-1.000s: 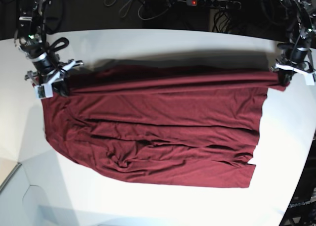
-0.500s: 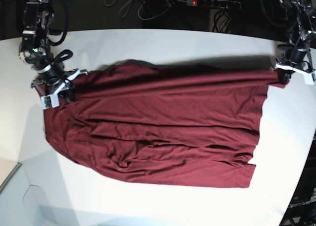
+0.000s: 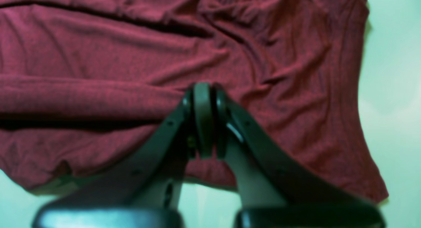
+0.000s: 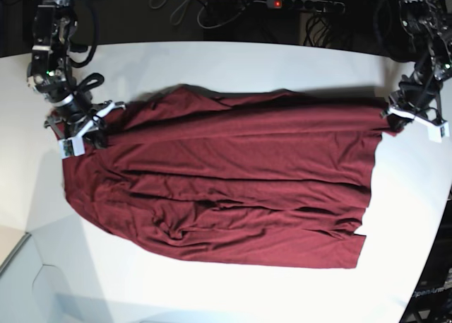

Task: Layout the t-shirt on the table in an organized manner, then fold the t-shirt properly
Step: 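Lower the folded strip with both grippers onto the shirt body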

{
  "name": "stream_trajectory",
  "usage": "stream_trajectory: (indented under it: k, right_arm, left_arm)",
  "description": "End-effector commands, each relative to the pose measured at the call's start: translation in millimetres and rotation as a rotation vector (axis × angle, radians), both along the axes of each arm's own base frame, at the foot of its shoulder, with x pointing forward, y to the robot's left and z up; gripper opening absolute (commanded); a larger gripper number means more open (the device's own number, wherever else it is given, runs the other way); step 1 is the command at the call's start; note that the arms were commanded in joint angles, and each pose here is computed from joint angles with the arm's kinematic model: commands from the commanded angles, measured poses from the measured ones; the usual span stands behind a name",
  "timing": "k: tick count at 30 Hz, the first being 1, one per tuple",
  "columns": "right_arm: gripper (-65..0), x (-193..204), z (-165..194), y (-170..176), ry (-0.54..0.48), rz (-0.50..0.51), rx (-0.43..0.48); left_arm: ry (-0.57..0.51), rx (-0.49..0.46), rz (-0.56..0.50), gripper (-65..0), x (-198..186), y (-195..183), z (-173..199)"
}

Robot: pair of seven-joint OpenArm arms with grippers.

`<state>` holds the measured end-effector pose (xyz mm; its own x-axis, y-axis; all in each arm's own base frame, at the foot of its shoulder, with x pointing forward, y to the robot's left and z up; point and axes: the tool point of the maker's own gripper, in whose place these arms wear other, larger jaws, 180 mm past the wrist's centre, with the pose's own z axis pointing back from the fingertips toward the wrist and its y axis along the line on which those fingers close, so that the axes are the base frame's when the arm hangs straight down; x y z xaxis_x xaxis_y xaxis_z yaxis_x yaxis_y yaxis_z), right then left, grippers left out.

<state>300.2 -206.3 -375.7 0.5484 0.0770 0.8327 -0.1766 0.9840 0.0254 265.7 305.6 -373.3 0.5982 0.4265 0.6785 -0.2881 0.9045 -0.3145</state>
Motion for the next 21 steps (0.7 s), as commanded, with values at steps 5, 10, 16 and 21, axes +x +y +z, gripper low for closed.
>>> stream_trajectory:
  k: [5, 10, 16, 21]
  right_arm:
    - [-65.0, 17, 20, -5, -0.072, -0.006, -0.008]
    - [-65.0, 16, 15, -7, -0.059, -0.011, -0.004]
    - [-65.0, 15, 13, -7, -0.055, -0.012, -0.003]
    - [-59.8, 20, 18, -8, -0.064, -0.014, -0.006]
  left_arm:
    - [-0.062, 0.014, 0.007, -64.5, 20, 9, 18]
    - [-0.052, -0.007, 0.021, -64.5, 24, 12, 12]
    - [-0.035, -0.020, 0.029, -60.5, 22, 11, 4]
    - [-0.049, -0.023, 0.029, -41.8, 27, 10, 8]
